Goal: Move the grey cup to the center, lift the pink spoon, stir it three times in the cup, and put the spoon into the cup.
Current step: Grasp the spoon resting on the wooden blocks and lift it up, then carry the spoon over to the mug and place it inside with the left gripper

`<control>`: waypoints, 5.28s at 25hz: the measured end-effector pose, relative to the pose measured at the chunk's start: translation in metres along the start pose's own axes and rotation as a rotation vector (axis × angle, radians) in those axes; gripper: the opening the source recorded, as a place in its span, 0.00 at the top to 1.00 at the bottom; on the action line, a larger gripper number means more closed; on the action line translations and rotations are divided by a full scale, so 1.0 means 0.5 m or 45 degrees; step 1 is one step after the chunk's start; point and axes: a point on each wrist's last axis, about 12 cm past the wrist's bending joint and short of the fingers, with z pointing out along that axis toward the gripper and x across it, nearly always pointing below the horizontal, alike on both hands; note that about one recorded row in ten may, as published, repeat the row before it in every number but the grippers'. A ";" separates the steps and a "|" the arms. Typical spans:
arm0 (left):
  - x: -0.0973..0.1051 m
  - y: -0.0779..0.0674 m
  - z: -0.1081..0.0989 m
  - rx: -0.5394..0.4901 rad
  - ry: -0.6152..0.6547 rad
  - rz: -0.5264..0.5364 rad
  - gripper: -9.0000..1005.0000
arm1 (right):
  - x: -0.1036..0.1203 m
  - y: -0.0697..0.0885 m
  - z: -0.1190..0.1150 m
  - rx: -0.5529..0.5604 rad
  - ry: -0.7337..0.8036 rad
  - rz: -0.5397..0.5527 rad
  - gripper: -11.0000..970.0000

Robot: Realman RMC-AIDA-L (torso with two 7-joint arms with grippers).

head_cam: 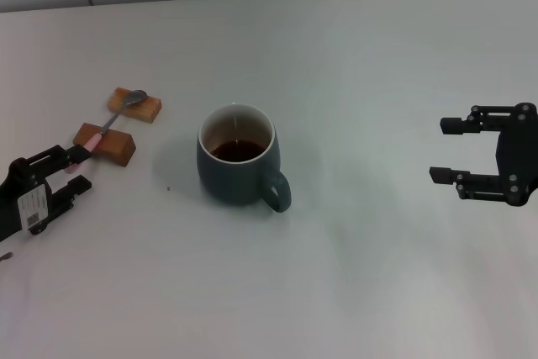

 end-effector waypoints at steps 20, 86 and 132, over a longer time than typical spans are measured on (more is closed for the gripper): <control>-0.004 -0.004 0.001 0.013 -0.010 -0.014 0.56 | 0.001 0.000 -0.004 0.009 0.001 0.002 0.33; 0.000 0.003 0.018 0.006 -0.056 -0.082 0.78 | -0.003 -0.006 -0.009 0.033 -0.002 -0.010 0.33; -0.021 -0.065 0.028 0.252 -0.046 0.018 0.86 | -0.005 -0.017 -0.015 0.067 -0.002 -0.013 0.33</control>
